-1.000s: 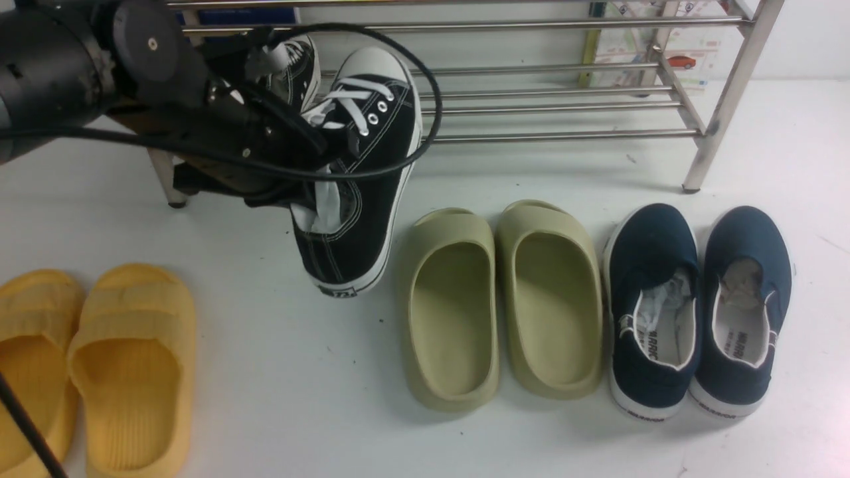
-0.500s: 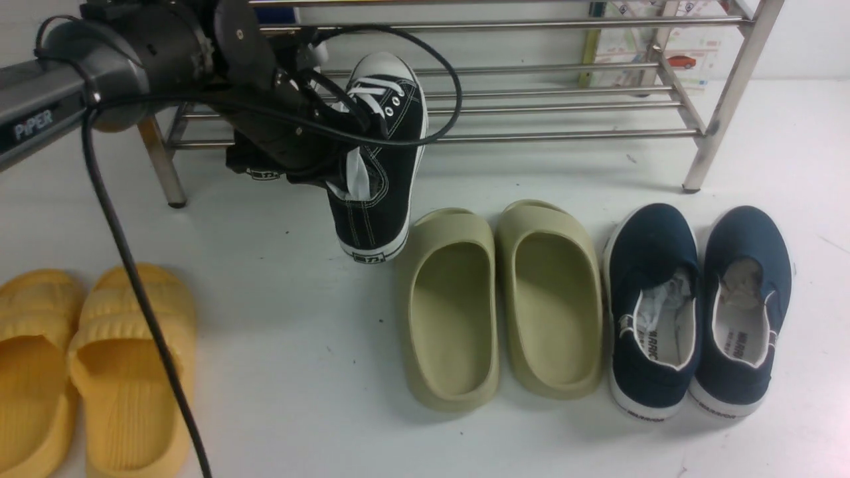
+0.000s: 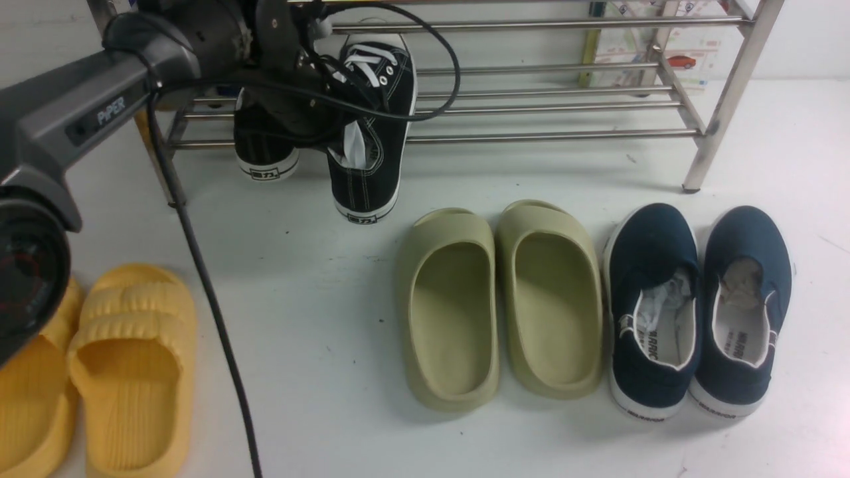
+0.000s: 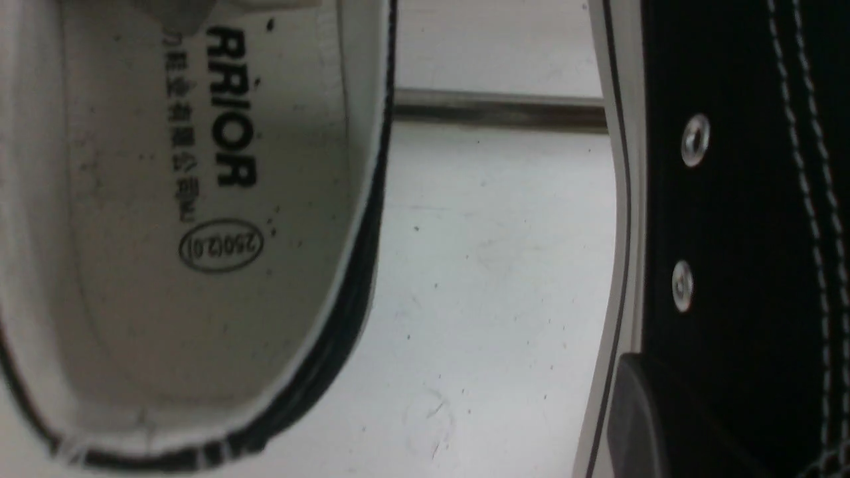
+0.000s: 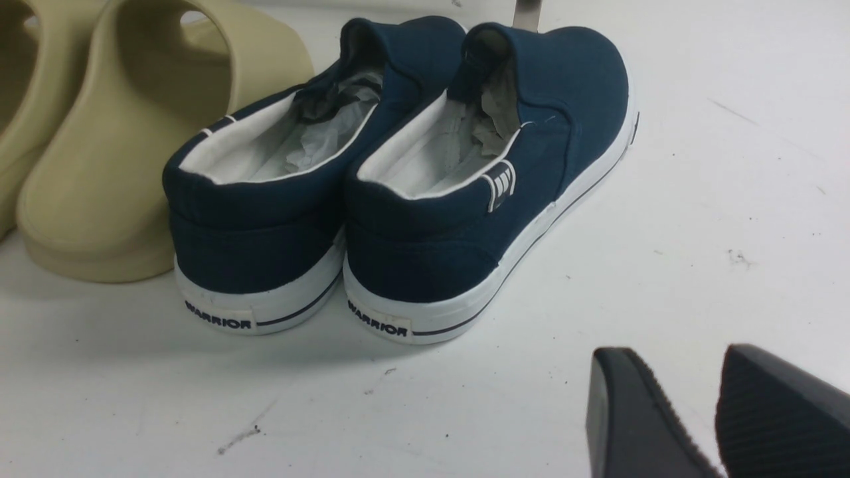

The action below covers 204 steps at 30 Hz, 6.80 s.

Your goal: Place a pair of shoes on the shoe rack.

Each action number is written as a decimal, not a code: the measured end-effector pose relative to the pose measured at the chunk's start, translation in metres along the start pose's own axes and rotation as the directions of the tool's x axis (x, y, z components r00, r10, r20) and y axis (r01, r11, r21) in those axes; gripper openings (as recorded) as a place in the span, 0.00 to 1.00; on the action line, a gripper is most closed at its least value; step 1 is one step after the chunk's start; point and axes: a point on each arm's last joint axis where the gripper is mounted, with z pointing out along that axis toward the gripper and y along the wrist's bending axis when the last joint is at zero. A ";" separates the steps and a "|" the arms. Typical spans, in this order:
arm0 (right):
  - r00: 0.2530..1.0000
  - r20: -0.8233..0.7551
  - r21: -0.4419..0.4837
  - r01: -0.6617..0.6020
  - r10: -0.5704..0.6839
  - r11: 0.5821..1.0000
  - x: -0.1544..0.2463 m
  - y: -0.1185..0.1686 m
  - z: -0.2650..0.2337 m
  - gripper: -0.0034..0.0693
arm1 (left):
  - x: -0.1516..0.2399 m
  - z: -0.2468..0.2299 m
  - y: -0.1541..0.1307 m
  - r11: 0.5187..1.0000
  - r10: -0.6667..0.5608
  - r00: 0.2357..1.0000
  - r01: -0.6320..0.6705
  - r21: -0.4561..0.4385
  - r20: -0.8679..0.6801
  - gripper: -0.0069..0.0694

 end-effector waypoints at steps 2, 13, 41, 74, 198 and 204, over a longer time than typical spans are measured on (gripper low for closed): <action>1.000 0.000 0.000 0.000 0.000 1.000 0.000 0.000 0.000 0.38 | -0.006 0.007 -0.001 1.000 0.003 1.000 -0.003 -0.010 0.006 0.07; 1.000 0.000 0.002 0.004 -0.004 1.000 0.000 0.000 0.000 0.38 | -0.017 0.018 0.006 0.995 -0.024 0.998 0.029 -0.100 0.050 0.07; 1.000 0.000 0.002 0.004 -0.004 1.000 0.000 0.000 0.000 0.38 | -0.026 0.018 0.007 0.991 -0.054 0.988 0.070 -0.111 0.146 0.47; 1.000 0.000 0.002 0.005 -0.005 1.000 0.000 0.000 0.000 0.38 | 0.008 -0.013 -0.005 0.998 -0.017 0.998 0.020 0.057 -0.058 0.07; 1.000 0.000 0.002 0.005 -0.005 1.000 0.000 0.000 0.000 0.38 | 0.373 -0.192 0.144 0.999 -0.026 0.830 0.038 -0.010 0.557 0.07; 1.000 0.000 0.002 0.005 -0.005 1.000 0.000 0.000 0.000 0.38 | 0.373 -0.192 0.144 0.999 -0.026 0.830 0.038 -0.010 0.557 0.08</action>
